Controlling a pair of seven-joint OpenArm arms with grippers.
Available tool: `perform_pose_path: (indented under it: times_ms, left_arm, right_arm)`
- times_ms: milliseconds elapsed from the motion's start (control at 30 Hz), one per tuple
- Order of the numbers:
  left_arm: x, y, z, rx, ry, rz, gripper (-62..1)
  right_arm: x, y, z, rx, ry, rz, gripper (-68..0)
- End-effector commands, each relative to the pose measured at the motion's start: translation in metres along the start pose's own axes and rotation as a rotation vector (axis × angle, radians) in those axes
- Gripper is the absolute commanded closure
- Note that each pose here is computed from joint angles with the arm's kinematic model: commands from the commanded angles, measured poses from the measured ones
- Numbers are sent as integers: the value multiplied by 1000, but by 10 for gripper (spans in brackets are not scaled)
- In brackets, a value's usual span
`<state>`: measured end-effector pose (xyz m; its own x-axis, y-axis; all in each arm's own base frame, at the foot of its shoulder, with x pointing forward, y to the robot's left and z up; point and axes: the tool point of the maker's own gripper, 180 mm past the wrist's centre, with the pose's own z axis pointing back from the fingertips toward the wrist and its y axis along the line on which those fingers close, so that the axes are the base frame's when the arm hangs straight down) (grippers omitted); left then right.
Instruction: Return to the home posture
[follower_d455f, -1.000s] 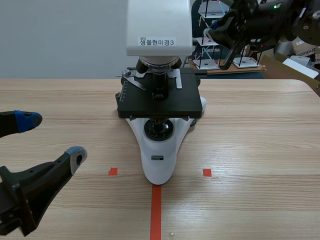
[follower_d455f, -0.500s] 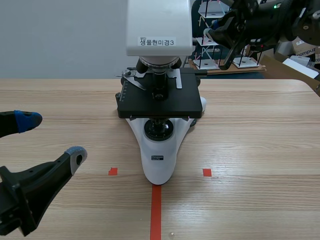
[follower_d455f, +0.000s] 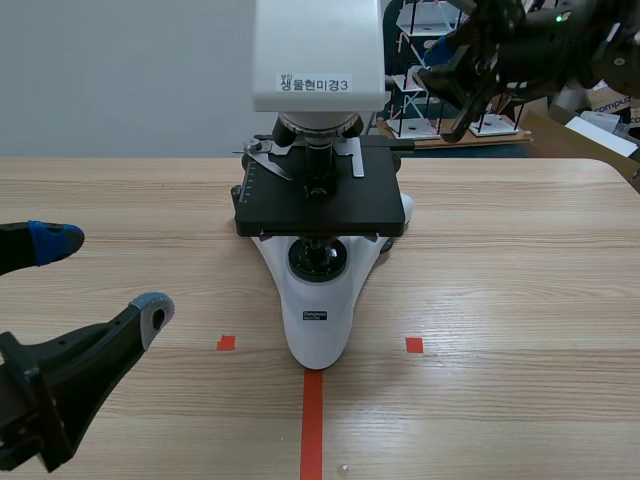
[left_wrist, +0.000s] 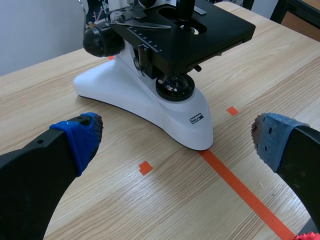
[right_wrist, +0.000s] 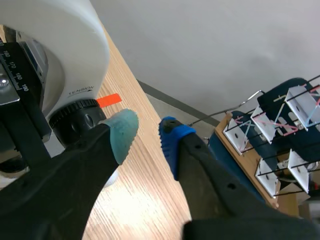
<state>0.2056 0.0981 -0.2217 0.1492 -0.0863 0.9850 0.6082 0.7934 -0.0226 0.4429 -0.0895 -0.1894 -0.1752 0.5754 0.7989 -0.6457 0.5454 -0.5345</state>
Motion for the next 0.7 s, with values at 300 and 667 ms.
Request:
perform_pose_path:
  times_ms: [300,667]
  left_arm:
    - [8,-3,-1,-8,-28,7,-623]
    - [8,-3,-1,-8,-28,7,-623]
  right_arm:
    - [-7,-25,64,-215,-54,-101,-471]
    - [-36,20,134,-299,-40,-266,-660]
